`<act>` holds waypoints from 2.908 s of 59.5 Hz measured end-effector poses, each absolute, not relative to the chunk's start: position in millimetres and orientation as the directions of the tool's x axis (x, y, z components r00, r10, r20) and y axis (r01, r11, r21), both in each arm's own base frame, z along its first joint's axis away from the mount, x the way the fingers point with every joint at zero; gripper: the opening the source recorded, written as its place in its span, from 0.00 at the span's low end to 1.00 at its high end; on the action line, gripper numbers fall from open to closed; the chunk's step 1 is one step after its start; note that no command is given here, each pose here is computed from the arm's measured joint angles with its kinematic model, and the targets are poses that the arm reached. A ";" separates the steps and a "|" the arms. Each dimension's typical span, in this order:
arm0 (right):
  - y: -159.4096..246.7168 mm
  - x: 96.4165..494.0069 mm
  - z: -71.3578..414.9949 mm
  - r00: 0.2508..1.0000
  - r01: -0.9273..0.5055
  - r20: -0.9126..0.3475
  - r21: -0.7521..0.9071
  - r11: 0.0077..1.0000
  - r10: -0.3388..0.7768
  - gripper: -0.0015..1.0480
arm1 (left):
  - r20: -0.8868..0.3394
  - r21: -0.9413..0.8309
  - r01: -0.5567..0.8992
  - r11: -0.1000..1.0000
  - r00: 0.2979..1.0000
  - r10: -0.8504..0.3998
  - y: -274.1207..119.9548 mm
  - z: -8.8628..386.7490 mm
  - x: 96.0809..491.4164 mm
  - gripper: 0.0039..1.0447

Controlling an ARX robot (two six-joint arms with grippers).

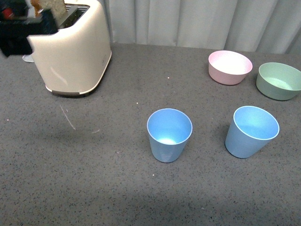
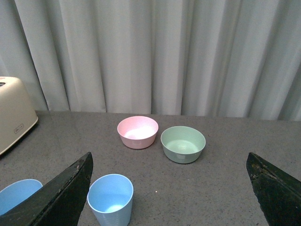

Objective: Stack blue cups with both arms

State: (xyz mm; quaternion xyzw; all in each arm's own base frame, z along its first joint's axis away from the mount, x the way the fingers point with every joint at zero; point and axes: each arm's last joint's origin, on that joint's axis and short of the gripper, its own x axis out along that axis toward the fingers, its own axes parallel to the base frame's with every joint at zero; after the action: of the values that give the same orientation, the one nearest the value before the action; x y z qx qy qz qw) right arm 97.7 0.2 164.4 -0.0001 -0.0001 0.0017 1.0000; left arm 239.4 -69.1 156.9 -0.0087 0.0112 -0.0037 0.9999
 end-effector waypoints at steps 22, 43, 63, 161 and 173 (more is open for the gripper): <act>0.1 97.7 164.4 1.000 -0.002 0.000 0.000 1.000 0.002 0.91 | -0.016 -0.006 0.001 1.000 1.000 -0.002 -26.7 161.3 185.6 0.03; 0.1 97.7 164.4 1.000 -0.002 0.000 0.000 1.000 0.002 0.91 | -0.014 -0.007 0.006 1.000 1.000 -0.006 -10.7 162.4 154.9 0.03; 0.1 97.7 164.4 1.000 -0.002 0.000 0.000 1.000 0.002 0.91 | 0.007 -0.007 0.001 1.000 1.000 -0.001 -0.3 168.6 137.7 0.03; 0.1 97.7 164.4 1.000 -0.002 0.000 0.000 1.000 0.002 0.91 | 0.017 -0.007 0.003 1.000 1.000 -0.003 -0.2 169.8 96.8 0.64; 0.3 98.4 165.0 0.999 -0.031 0.005 -0.052 0.998 0.032 0.91 | 0.017 -0.005 0.003 1.000 1.000 -0.003 -0.2 169.8 96.8 0.95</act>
State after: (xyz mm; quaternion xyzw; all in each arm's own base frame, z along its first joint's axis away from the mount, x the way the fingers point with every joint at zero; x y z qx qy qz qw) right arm 98.4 0.3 165.0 -0.0261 -0.0028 0.0158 0.9995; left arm 96.8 -0.2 169.8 -0.0026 -0.0083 -0.0014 1.0000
